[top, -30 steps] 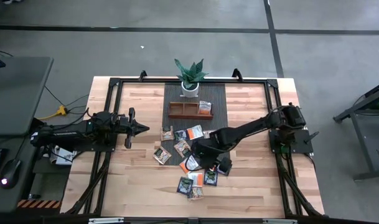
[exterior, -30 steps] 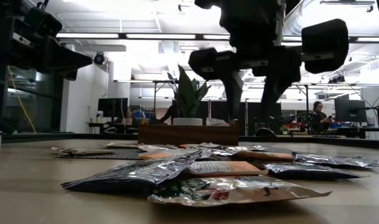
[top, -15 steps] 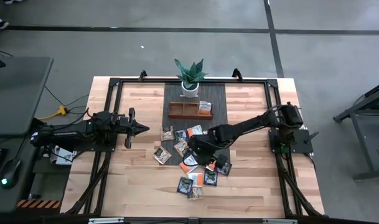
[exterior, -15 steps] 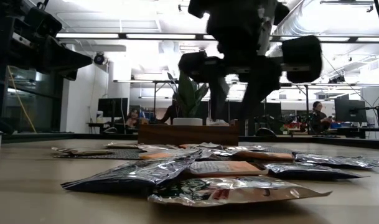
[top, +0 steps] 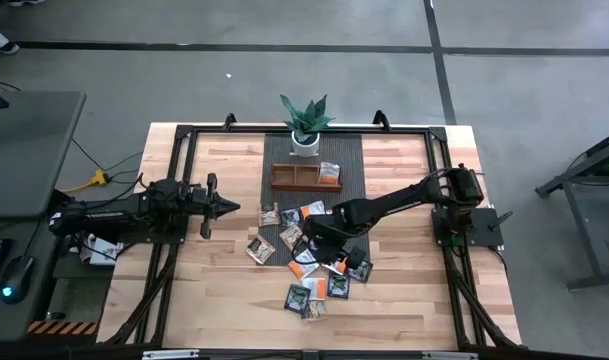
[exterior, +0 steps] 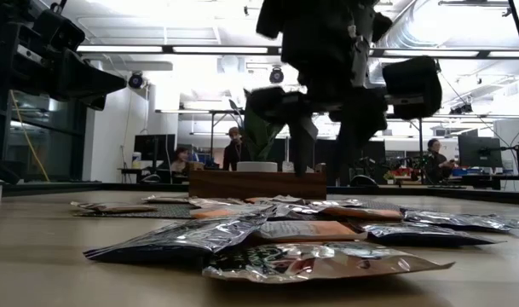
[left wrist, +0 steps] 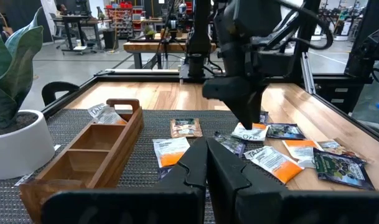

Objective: Pick & Place Tea
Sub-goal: Put the orange tea bag into the right section of the wooden organizer

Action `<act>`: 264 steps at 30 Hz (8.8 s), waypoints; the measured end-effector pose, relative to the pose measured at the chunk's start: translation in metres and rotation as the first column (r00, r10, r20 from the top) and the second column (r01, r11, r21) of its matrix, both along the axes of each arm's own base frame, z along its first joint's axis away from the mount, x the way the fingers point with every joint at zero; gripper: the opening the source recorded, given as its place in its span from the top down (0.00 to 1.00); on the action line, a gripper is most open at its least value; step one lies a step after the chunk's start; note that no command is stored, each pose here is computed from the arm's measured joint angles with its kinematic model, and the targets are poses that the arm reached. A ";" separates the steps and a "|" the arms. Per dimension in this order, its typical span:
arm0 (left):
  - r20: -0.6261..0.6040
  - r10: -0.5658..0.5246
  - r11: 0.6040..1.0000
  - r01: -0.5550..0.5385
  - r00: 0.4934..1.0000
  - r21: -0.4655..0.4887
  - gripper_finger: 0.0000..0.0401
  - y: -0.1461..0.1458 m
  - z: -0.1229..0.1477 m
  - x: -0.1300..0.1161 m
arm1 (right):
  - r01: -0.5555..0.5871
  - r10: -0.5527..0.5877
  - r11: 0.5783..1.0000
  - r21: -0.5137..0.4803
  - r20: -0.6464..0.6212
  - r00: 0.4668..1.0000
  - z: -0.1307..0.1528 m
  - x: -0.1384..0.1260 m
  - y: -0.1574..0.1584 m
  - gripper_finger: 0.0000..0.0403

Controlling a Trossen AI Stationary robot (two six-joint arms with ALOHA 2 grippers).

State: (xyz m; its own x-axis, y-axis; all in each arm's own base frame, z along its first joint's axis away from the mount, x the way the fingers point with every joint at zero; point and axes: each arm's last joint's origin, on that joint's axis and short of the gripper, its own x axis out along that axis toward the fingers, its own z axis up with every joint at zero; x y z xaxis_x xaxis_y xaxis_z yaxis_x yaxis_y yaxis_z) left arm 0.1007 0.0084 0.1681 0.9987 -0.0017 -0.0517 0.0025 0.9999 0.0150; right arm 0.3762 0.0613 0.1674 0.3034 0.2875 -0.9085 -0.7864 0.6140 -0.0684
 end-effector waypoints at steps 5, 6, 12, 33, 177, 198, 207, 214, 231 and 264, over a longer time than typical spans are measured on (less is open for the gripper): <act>0.000 0.000 1.000 0.000 1.000 0.000 1.00 0.000 0.000 0.000 | -0.004 0.004 1.000 0.006 -0.037 0.999 -0.007 0.003 0.002 0.59; 0.000 0.000 1.000 0.000 1.000 0.000 1.00 0.000 0.000 0.000 | -0.006 0.007 1.000 0.005 -0.044 0.999 -0.007 0.005 0.003 0.59; 0.000 0.000 1.000 0.000 1.000 0.000 1.00 0.000 0.000 0.000 | -0.055 0.053 0.998 -0.016 -0.113 0.992 -0.006 0.013 0.008 0.59; 0.000 0.000 1.000 0.000 1.000 0.000 1.00 0.000 0.000 0.000 | -0.161 0.145 0.979 -0.124 -0.129 0.981 -0.019 0.015 0.022 0.59; 0.000 0.000 1.000 0.000 1.000 0.000 1.00 0.000 0.000 0.000 | 0.865 -0.506 0.285 -0.413 0.702 0.501 -0.023 -0.023 -0.114 0.85; 0.000 0.001 1.000 -0.001 1.000 0.000 1.00 0.000 0.000 0.000 | 0.963 -0.733 0.251 -0.101 0.630 0.258 0.016 -0.007 -0.091 0.67; 0.000 0.003 1.000 -0.003 1.000 0.000 1.00 0.000 0.000 0.000 | 0.947 -0.962 0.274 0.170 0.069 0.266 0.029 -0.003 -0.079 0.67; 0.000 0.003 1.000 -0.003 1.000 0.000 1.00 0.000 0.000 0.000 | 0.933 -0.952 0.177 0.312 -0.185 0.243 0.007 -0.008 -0.082 0.67; 0.000 0.003 1.000 -0.003 1.000 0.000 1.00 0.000 0.000 0.000 | 0.920 -0.913 -0.284 0.271 -0.370 -0.173 -0.019 -0.029 -0.115 0.67; 0.000 0.003 1.000 -0.003 1.000 0.000 1.00 0.000 0.000 0.000 | 0.920 -0.898 -0.326 0.217 -0.376 -0.229 -0.032 -0.008 -0.115 0.67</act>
